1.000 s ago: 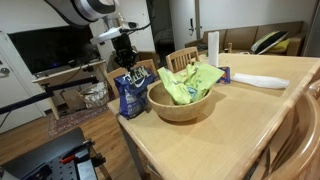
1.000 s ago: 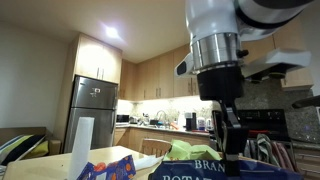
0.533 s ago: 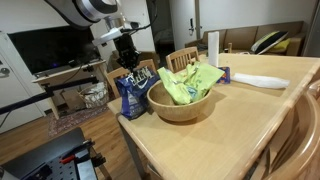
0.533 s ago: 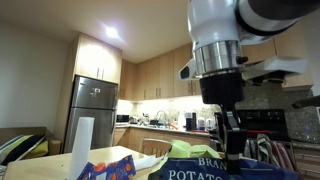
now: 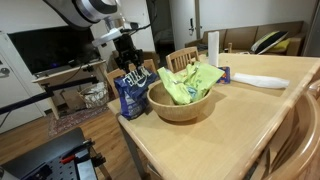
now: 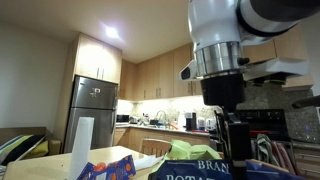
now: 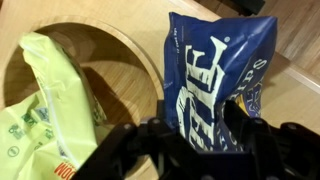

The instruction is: Take the blue packet of potato chips out of the bowl and put it on the table

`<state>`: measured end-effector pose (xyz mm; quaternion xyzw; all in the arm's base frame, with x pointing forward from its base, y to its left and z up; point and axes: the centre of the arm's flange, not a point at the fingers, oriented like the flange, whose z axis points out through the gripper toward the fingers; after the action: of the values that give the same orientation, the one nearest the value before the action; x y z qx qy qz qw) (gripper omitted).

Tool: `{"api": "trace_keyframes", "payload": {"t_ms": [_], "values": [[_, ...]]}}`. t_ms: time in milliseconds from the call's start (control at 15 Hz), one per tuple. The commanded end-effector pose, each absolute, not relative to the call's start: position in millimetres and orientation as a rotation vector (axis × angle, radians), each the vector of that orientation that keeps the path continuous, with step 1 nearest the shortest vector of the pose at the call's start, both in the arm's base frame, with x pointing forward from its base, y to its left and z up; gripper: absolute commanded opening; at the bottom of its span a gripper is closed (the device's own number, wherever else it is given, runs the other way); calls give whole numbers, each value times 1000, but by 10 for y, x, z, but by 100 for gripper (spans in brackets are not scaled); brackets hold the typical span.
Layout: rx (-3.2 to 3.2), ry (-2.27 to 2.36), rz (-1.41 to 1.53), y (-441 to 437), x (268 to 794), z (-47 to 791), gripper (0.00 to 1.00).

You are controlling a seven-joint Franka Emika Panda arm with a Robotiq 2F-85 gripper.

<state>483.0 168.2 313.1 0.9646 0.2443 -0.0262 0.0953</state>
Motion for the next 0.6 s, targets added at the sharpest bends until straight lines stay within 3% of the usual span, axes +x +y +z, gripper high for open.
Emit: {"api": "trace_keyframes", "payload": {"t_ms": [0,133,467,533], "values": [[2850,686,-39,1638,4771,3204,93],[2846,694,-32,1644,4762,3229,100],[2843,714,-18,1695,4745,3308,100],[2846,713,-16,1700,4741,3311,87]]}}
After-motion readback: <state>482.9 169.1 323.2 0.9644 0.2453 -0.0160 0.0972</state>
